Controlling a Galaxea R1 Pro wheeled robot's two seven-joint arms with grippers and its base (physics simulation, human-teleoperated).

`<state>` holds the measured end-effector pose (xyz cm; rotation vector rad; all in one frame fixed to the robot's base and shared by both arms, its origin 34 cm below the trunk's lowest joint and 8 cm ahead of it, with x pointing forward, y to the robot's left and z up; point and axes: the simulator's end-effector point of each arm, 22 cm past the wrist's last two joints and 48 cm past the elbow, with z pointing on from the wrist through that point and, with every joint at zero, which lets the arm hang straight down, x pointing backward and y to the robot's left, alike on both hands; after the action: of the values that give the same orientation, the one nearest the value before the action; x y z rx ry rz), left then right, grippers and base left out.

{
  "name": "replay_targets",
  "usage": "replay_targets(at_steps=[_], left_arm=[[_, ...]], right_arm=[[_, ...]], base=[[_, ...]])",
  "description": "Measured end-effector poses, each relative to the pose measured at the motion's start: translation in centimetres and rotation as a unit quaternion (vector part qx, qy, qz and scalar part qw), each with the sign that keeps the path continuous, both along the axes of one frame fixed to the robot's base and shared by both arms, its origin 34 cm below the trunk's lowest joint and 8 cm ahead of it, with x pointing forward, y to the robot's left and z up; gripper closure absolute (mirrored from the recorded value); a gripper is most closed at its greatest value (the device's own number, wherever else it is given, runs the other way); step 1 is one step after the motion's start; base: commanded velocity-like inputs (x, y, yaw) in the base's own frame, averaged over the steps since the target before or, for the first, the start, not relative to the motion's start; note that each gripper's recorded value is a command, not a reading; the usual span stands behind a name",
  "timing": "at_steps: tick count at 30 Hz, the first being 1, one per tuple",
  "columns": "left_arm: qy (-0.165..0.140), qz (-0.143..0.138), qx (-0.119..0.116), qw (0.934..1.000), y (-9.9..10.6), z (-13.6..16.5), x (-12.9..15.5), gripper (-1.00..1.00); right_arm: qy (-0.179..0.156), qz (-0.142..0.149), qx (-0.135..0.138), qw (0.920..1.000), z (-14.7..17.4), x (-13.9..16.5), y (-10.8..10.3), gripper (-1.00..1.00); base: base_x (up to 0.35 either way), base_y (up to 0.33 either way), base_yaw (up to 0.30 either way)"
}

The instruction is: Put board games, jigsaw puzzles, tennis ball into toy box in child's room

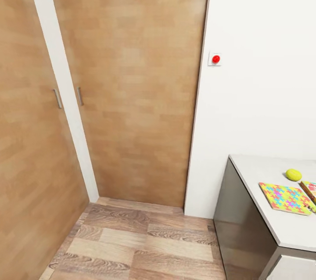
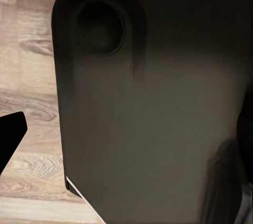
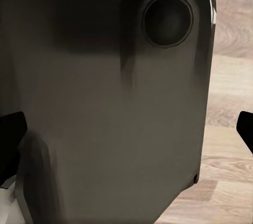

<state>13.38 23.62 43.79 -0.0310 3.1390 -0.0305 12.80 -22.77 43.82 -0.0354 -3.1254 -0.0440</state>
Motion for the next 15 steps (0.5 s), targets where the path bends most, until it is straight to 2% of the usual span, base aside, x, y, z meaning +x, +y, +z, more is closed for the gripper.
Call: replay_targets(at_steps=[3,6,7,12,15], left_arm=[[-0.010,0.001,0.002,0.9999,0.2,0.5,0.8,-1.00],[-0.057,0.002,0.010,0.9983,1.4,1.2,5.5,-1.00],[-0.065,0.002,0.013,0.9978,1.8,1.4,6.3,-1.00],[-0.097,0.004,0.053,0.9938,8.0,3.0,9.5,-1.00],[-0.104,0.011,0.063,0.9925,9.5,3.7,10.2,-1.00]], right_arm=[[-0.001,0.002,-0.002,1.0000,0.5,0.1,-0.4,-1.00],[-0.001,0.005,-0.006,1.0000,1.0,0.1,-1.0,-1.00],[-0.001,0.005,-0.007,1.0000,1.1,0.1,-1.1,-1.00],[-0.001,0.010,-0.007,0.9999,2.0,0.1,-1.2,-1.00],[-0.011,0.008,-0.010,0.9999,2.4,0.7,-1.5,-1.00]], base=[[0.000,0.000,-0.012],[0.000,0.000,-0.003],[0.000,0.000,-0.002],[0.000,0.000,0.000],[0.000,0.000,0.000]])
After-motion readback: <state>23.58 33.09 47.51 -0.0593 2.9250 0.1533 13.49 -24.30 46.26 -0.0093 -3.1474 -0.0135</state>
